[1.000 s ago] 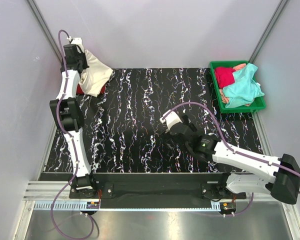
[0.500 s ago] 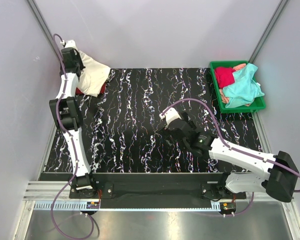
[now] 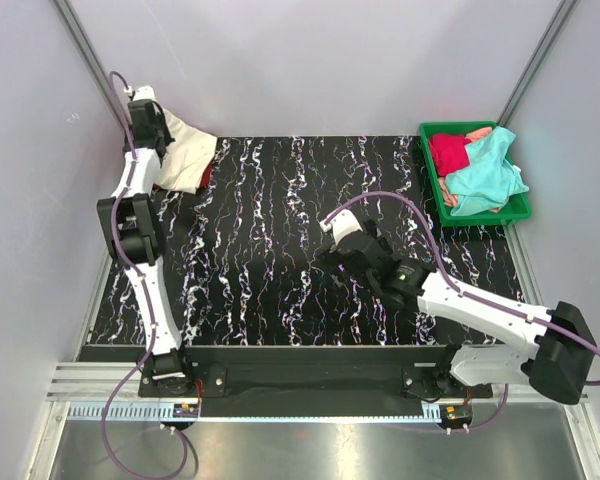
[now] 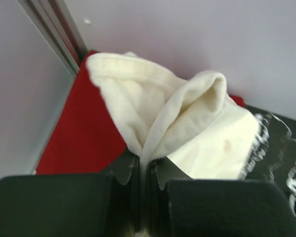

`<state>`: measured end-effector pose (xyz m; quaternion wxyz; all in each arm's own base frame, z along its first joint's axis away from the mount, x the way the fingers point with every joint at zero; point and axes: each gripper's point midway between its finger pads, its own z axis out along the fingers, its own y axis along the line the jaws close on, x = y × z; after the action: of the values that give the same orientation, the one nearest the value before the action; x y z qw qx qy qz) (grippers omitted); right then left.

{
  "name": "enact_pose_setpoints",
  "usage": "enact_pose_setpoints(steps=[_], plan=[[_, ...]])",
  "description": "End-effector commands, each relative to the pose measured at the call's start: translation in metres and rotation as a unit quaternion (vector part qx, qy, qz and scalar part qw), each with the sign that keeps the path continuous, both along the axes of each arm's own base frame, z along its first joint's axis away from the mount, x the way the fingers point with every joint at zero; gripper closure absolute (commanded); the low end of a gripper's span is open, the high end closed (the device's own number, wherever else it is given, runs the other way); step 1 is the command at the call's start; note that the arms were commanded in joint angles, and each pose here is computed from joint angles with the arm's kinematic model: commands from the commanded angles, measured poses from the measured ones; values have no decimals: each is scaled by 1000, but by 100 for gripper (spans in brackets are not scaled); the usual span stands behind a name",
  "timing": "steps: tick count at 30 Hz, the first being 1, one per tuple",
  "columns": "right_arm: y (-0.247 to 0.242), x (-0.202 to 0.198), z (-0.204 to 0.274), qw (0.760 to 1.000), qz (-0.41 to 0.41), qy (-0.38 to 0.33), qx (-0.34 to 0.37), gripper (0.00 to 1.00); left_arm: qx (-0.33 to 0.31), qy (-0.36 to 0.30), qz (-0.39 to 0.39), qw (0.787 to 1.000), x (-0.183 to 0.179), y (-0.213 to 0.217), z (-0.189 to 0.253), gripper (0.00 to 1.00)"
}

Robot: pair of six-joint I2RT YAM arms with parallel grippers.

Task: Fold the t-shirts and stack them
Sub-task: Neatly place the folded tshirt to the corner

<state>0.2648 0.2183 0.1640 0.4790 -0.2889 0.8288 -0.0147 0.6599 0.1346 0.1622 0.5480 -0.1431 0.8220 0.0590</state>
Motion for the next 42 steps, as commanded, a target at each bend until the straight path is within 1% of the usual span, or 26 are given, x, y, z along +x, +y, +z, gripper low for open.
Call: enact_pose_setpoints(steps=[1,2,5,6,8,9,13,16,19,22,23,26,30,34,37,42], plan=[[3,1,24,998,-5,-19,56,0,28,-114,-23,993,-18,-52,135,100],[3,-2,28,997,-10,-17,74,0,29,-107,-31,993,-23,-70,136,100],[-2,-9,32,996,-8,-15,91,0,43,-105,-39,993,-38,-98,148,100],[-2,-11,31,995,-7,-15,96,0,45,-106,-37,993,-42,-98,152,100],[-5,-16,32,995,-4,-13,101,0,45,-106,-53,992,-48,-124,160,100],[-6,-17,30,995,-7,-9,103,0,43,-111,-51,992,-51,-128,167,100],[-10,-23,32,994,-8,-5,113,0,22,-122,-63,990,-55,-144,174,100],[-12,-22,32,993,-10,-7,115,0,5,-122,-62,991,-47,-148,172,100],[-8,-21,32,993,-7,-7,117,0,0,-109,-65,992,-40,-149,157,100],[-6,-19,31,993,-8,-6,114,0,-6,-102,-69,992,-32,-143,143,100],[-5,-17,29,994,-11,-5,111,0,-8,-99,-63,993,-31,-134,139,100],[-3,-15,25,994,-14,-3,107,0,-25,-90,-62,994,-24,-121,123,100],[5,-9,23,995,-12,0,100,0,-33,-84,-70,993,-16,-125,112,100],[13,-3,27,995,-9,-3,98,0,-40,-96,-70,992,-13,-126,125,100],[12,-1,28,995,-15,-7,97,0,-63,-104,-61,991,-17,-129,135,100],[12,-2,26,994,-24,-2,106,0,-69,-112,-78,988,-25,-161,150,100]])
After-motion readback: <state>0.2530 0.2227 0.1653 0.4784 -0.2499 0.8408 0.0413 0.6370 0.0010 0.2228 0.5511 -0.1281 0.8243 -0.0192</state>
